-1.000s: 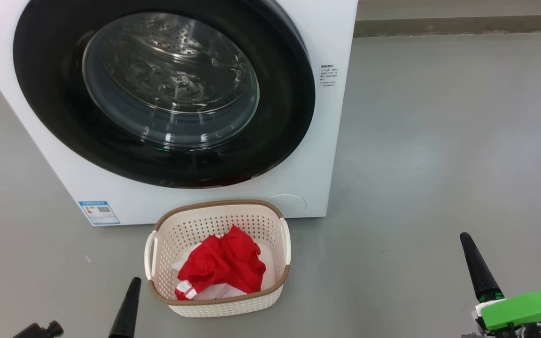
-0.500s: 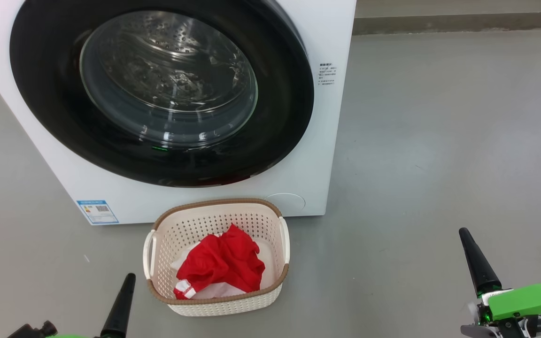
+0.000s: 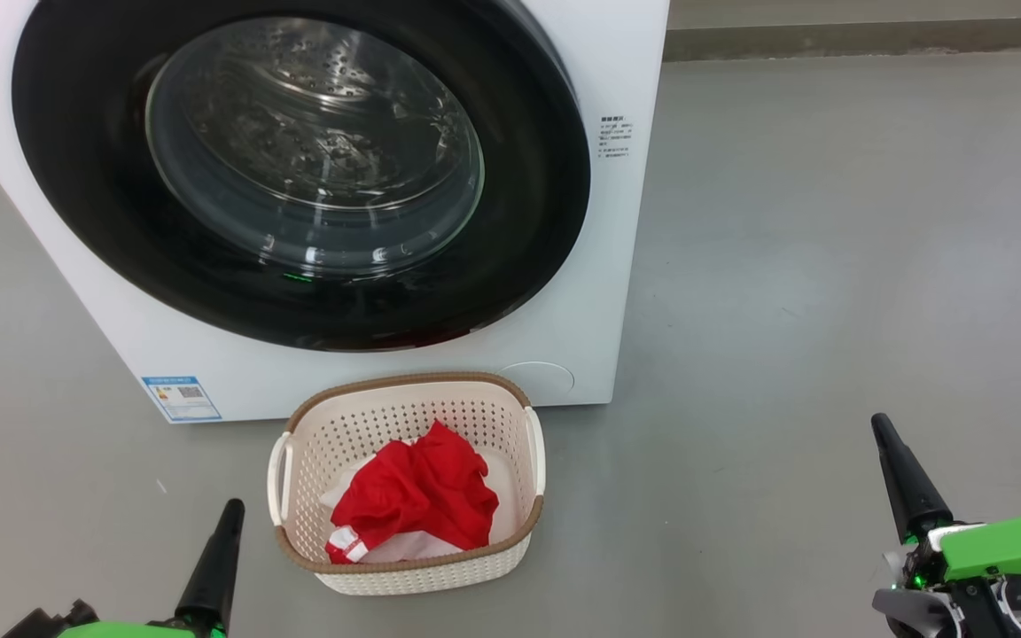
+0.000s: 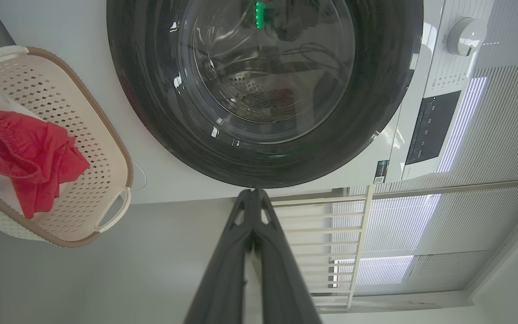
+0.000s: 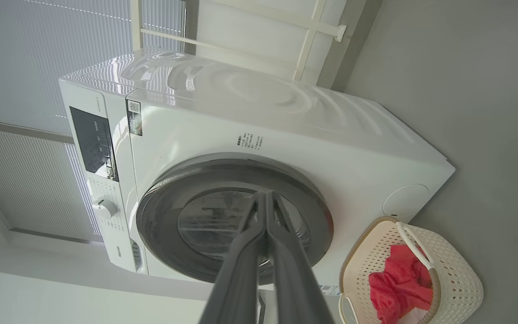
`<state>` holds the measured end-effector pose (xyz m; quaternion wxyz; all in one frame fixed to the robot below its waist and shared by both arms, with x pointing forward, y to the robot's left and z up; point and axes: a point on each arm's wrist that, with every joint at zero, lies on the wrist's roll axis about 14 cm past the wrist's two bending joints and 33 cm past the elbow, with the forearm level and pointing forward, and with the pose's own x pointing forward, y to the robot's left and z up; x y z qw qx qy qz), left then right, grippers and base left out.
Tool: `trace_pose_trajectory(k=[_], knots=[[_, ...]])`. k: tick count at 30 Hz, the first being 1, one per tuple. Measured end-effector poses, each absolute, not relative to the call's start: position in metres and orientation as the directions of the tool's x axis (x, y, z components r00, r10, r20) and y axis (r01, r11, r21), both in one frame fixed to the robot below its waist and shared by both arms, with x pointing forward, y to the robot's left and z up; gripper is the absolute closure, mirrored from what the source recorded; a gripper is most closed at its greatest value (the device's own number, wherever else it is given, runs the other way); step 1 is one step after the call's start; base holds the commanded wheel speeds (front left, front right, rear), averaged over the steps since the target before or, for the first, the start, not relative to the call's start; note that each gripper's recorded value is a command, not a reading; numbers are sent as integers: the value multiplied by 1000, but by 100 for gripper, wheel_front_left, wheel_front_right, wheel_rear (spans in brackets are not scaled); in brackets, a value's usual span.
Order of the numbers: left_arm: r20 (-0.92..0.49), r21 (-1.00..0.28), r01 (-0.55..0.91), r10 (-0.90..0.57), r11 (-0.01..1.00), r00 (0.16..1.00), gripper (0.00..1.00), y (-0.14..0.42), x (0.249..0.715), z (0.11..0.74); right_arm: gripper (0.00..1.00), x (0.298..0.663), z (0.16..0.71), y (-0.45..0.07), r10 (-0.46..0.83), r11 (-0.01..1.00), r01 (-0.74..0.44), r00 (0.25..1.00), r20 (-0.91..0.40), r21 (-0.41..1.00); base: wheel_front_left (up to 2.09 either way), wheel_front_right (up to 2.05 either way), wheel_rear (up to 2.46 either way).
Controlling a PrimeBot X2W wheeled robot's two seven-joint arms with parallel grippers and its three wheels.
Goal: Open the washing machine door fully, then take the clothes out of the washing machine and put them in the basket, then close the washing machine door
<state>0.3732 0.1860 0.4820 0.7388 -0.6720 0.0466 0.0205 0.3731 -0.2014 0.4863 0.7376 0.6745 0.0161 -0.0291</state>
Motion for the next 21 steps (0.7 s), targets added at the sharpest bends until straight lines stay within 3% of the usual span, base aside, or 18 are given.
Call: trace_pose_trajectory(k=[8, 21], knots=[[-74, -997, -74, -31, -2, 997, 100, 185, 379, 486, 100, 375, 483, -205, -28, -11, 74, 997, -74, 997, 0, 0, 0], [-76, -997, -76, -27, -5, 997, 100, 186, 379, 485, 100, 378, 487, -205, -27, -12, 64, 998, -64, 998, 0, 0, 0]])
